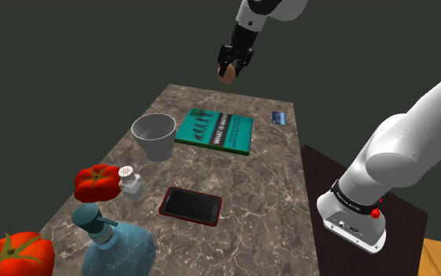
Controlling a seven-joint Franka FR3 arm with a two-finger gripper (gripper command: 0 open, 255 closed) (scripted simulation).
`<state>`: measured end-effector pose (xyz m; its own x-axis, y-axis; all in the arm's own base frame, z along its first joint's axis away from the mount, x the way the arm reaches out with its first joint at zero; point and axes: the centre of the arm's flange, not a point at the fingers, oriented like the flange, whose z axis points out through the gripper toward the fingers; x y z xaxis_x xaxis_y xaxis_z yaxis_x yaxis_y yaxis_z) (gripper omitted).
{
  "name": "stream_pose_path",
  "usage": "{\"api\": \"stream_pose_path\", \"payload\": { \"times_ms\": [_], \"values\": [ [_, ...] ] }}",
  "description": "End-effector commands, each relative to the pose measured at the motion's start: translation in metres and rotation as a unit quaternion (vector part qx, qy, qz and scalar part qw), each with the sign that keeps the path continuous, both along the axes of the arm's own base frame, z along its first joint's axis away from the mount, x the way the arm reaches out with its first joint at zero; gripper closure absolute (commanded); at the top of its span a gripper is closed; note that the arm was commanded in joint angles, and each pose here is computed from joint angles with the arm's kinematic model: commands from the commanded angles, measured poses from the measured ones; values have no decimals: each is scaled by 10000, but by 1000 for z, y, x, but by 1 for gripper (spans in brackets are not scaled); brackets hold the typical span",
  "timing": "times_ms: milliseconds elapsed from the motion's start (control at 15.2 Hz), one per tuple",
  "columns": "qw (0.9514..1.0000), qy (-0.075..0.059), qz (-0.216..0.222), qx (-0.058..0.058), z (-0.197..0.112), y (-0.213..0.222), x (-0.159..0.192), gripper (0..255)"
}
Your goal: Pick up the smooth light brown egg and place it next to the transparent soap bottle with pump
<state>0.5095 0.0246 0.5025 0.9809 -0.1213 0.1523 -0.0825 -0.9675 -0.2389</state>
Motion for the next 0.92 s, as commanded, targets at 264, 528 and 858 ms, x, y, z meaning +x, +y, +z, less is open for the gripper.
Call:
{"api": "stream_pose_path", "payload": {
  "times_ms": [264, 528, 858],
  "values": [
    [10000, 1, 0, 0, 32, 0, 0, 255],
    [10000, 1, 0, 0, 53, 0, 0, 255],
    [10000, 1, 0, 0, 80, 0, 0, 255]
  ]
}}
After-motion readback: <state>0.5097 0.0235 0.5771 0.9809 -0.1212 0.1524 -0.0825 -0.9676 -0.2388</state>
